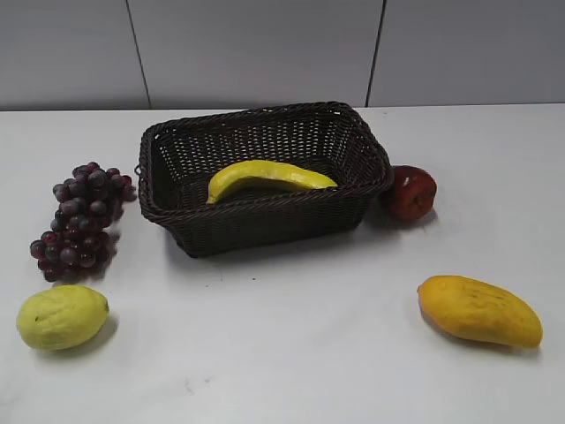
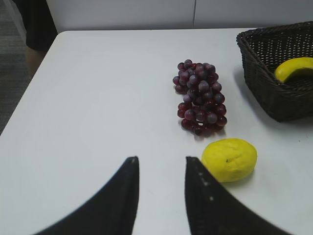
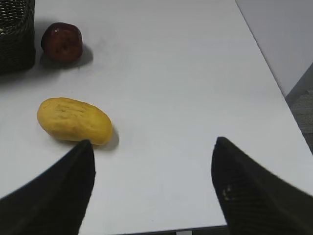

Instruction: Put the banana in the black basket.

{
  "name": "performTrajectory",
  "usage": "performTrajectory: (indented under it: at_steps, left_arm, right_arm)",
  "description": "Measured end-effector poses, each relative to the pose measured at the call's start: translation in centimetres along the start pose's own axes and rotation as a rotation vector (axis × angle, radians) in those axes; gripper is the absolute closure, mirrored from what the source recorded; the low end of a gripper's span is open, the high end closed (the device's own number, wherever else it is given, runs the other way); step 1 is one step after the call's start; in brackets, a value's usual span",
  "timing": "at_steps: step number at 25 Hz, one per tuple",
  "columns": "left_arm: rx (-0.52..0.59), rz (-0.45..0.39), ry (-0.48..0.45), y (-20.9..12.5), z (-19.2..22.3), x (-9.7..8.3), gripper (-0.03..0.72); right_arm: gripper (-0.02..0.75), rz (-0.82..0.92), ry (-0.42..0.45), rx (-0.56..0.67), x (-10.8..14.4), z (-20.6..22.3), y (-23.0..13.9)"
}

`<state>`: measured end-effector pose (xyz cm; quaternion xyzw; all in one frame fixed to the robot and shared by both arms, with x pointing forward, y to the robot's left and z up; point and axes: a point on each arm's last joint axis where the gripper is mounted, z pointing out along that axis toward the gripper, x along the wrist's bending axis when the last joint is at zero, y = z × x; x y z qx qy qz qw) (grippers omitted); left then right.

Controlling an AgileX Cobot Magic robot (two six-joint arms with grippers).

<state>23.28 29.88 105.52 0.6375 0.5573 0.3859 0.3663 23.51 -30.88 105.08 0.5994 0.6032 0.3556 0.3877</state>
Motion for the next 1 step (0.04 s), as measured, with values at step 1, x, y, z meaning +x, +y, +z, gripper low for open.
performTrajectory:
  at_steps: [1]
  left_arm:
    - [0.0,0.0,0.0,0.0,0.0,0.0,0.453]
  right_arm:
    - [0.146,0.0,0.0,0.0,0.0,0.0,0.0]
